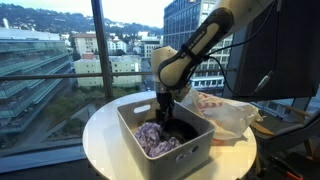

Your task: Take the plush toy and the black bowl out of the basket and put it into the carrier bag

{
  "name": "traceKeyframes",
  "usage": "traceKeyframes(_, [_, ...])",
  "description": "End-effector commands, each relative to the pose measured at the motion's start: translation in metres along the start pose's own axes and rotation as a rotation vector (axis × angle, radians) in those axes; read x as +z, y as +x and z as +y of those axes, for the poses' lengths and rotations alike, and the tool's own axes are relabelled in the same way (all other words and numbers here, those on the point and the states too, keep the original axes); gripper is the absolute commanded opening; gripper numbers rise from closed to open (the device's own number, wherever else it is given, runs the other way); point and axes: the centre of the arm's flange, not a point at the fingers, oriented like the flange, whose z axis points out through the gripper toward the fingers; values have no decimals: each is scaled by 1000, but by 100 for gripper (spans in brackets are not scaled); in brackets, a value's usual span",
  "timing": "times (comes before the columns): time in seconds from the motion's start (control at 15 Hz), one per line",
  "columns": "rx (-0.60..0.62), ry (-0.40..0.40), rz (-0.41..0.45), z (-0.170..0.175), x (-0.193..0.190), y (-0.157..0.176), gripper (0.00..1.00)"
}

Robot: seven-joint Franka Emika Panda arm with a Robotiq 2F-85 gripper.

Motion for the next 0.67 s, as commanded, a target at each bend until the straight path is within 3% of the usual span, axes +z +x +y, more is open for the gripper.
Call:
traceKeyframes(0.0, [1,-32,-7,14,22,18,100])
traceKeyframes(0.13, [-26,-52,-25,14,28,21,73])
traceKeyframes(0.6, [-76,-146,20,-13,11,19,19])
